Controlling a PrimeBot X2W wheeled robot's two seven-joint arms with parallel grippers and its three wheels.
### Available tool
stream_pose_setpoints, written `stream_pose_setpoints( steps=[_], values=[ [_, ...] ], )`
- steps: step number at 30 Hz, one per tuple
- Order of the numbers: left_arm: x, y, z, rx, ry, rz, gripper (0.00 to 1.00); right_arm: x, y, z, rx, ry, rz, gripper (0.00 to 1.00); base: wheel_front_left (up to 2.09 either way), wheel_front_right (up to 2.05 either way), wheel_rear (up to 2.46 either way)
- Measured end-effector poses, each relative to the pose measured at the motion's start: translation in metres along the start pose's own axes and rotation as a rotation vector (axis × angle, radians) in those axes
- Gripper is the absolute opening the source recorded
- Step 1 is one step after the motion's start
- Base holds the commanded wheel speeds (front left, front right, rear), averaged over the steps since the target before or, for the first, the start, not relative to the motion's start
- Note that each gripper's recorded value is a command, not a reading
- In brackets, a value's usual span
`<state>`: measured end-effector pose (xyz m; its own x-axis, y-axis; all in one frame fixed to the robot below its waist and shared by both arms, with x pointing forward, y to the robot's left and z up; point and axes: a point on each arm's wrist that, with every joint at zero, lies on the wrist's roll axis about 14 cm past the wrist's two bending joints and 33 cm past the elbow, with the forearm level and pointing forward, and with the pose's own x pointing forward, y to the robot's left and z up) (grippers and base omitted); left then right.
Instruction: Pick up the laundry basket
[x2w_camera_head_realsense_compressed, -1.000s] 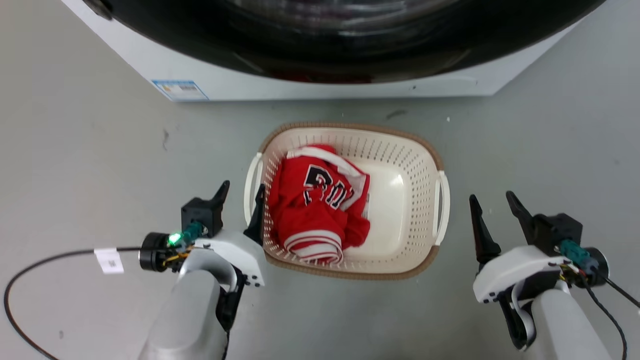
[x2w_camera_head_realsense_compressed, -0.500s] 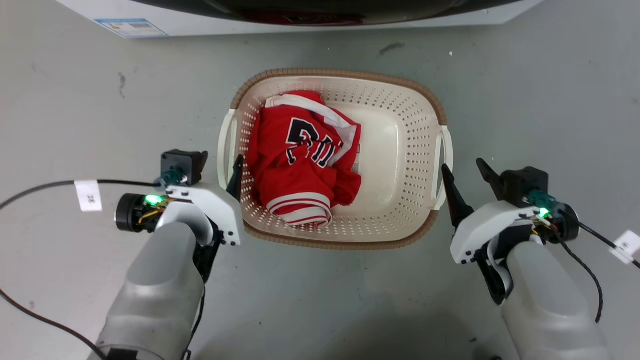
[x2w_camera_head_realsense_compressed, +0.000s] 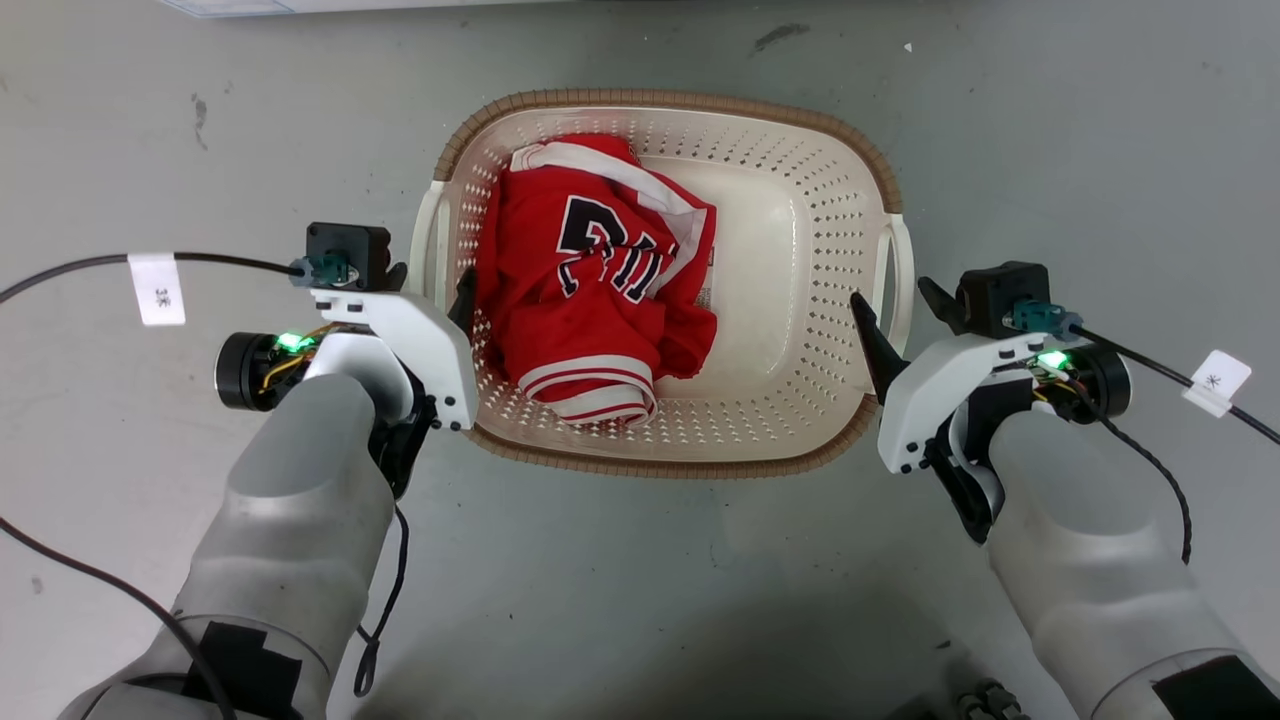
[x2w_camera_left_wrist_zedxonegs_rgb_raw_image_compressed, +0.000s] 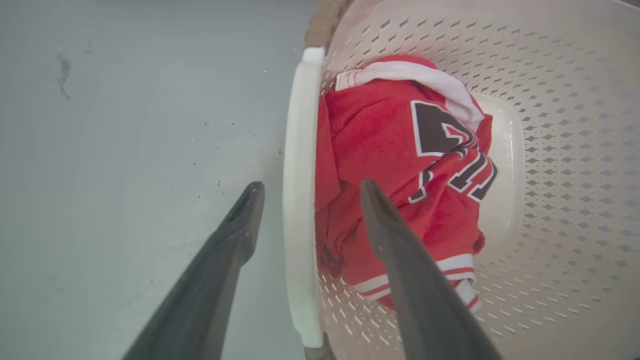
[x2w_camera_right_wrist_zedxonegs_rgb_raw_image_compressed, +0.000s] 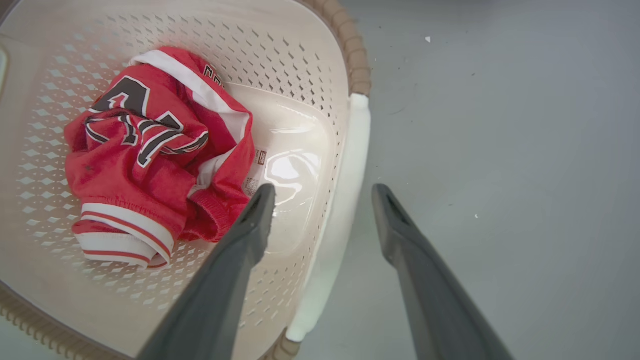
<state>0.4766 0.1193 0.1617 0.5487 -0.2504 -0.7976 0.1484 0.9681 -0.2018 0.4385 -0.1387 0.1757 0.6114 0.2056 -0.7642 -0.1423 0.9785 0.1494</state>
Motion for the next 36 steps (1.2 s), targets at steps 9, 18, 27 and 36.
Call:
stream_pose_setpoints(
  steps=[9, 18, 27, 36],
  values=[
    [0.003, -0.004, -0.014, -0.014, 0.096, -0.021, 0.0, 0.007, 0.005, -0.008, 0.023, 0.059, 0.016, 0.0, 0.0, 0.0, 0.0],
    [-0.004, -0.004, -0.013, -0.017, 0.103, -0.033, 0.0, 0.005, 0.008, -0.005, 0.031, 0.061, 0.024, 0.0, 0.0, 0.0, 0.0],
    [-0.029, -0.01, -0.015, -0.032, 0.154, -0.035, 0.0, -0.01, 0.016, 0.005, 0.035, 0.085, 0.034, 0.0, 0.0, 0.0, 0.0],
    [-0.072, -0.023, -0.003, -0.057, 0.151, -0.035, 0.0, -0.042, 0.022, 0.03, 0.025, 0.1, 0.042, 0.0, 0.0, 0.0, 0.0]
  ],
)
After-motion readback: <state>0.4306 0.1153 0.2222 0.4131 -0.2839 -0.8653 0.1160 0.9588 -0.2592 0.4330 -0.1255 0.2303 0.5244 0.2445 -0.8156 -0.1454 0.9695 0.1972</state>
